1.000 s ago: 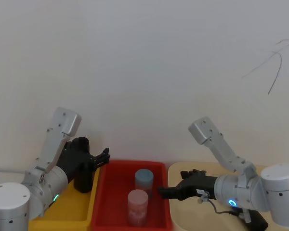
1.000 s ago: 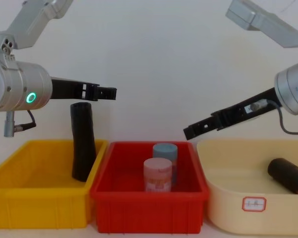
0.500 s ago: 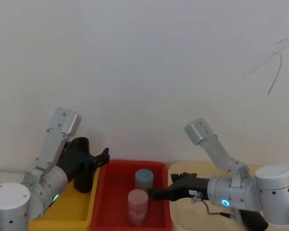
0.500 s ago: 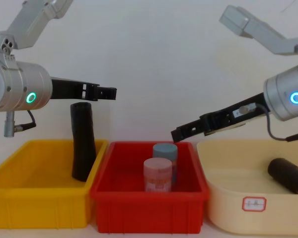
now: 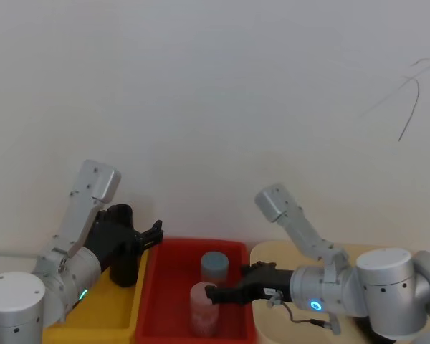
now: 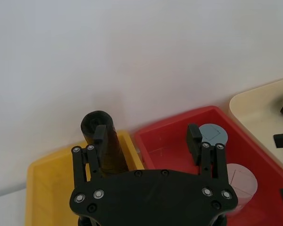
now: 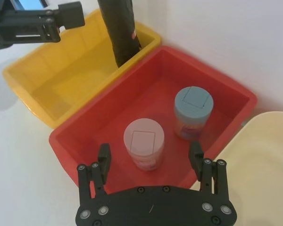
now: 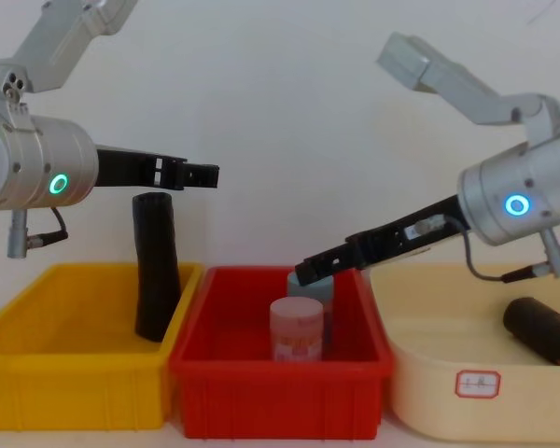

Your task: Pick up the garbage bag with the one hand and transfer it to the other hand.

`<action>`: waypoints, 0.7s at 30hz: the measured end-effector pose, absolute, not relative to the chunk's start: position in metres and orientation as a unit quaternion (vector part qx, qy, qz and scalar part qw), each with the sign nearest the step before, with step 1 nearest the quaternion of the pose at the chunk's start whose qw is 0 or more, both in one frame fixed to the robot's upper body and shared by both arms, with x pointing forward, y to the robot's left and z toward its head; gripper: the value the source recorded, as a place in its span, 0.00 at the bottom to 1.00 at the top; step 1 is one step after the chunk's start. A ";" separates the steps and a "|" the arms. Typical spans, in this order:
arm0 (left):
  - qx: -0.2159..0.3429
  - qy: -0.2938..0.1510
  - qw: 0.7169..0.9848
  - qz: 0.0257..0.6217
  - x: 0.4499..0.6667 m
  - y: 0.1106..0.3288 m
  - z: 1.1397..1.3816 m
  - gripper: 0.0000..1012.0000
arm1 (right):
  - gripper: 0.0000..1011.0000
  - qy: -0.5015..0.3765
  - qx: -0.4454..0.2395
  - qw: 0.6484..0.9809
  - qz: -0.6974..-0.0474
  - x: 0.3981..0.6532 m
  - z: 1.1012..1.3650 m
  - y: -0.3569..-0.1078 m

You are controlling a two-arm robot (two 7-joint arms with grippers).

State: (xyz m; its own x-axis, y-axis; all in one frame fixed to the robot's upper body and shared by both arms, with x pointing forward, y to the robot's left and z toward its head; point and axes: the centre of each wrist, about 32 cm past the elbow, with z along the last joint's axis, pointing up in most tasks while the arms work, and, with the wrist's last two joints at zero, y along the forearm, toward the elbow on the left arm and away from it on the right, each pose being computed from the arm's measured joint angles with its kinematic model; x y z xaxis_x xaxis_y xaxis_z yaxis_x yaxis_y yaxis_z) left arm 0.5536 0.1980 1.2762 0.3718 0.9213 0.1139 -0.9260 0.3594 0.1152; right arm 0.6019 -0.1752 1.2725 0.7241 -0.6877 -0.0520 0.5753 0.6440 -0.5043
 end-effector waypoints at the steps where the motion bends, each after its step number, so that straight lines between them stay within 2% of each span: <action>1: 0.080 -0.015 0.824 0.560 0.554 0.198 1.276 0.99 | 0.99 0.119 -0.237 0.899 -0.350 0.603 1.271 -0.172; 21: 0.080 -0.015 0.824 0.560 0.554 0.198 1.276 0.99 | 0.99 0.089 -0.274 0.895 -0.341 0.609 1.260 -0.143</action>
State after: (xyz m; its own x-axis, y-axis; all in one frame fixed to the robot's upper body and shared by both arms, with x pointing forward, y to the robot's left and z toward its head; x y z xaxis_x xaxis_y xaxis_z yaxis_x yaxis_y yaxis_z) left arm 0.5536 0.1980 1.2762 0.3717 0.9213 0.1139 -0.9260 0.3594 0.1152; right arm 0.6094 -0.1435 1.2601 0.7517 -0.6589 0.0285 0.5616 0.6168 -0.5515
